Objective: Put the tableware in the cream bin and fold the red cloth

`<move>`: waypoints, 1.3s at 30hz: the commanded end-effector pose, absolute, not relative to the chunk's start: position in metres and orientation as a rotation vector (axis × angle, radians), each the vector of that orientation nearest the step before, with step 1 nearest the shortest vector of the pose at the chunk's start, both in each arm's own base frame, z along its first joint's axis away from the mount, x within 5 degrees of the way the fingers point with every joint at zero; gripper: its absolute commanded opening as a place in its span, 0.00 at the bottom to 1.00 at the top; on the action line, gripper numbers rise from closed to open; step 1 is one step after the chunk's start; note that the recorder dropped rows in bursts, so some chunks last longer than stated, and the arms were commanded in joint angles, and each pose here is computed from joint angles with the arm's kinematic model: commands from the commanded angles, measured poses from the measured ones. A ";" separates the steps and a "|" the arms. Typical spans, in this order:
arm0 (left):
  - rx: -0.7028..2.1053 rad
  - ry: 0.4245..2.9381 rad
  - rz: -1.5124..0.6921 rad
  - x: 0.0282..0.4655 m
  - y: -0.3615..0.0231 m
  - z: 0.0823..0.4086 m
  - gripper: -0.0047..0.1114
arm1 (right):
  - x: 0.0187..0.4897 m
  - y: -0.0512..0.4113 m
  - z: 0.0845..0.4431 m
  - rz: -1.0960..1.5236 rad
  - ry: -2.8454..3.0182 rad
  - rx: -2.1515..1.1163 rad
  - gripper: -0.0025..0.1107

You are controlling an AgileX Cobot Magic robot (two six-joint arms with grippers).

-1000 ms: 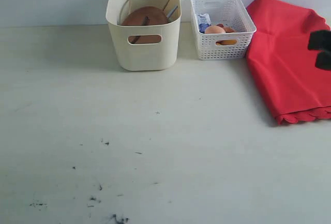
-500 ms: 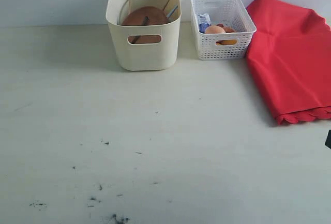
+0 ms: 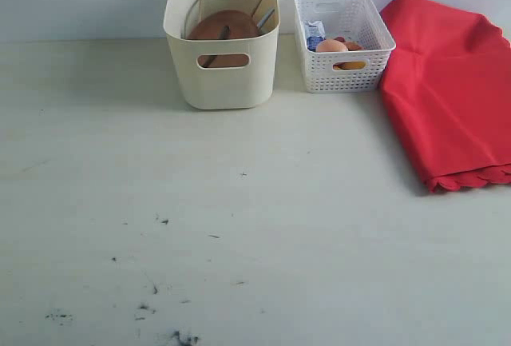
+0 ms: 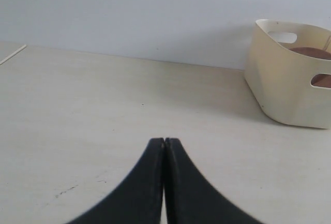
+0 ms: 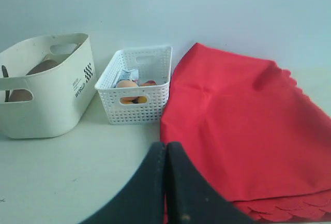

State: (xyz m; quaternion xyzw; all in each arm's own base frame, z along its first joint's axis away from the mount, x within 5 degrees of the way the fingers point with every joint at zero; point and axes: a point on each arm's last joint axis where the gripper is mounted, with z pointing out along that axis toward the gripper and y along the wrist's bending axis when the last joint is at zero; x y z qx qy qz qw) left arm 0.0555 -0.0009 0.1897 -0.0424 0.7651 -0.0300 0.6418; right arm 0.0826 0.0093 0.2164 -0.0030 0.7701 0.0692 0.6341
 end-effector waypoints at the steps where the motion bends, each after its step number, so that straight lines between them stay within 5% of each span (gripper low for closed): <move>1: -0.095 1.733 -0.062 0.055 -0.001 0.190 0.06 | 0.074 0.009 0.201 0.130 1.677 -0.051 0.02; 39: -0.094 1.733 -0.061 0.055 -0.001 0.190 0.06 | 0.055 0.001 0.192 0.113 1.721 0.092 0.02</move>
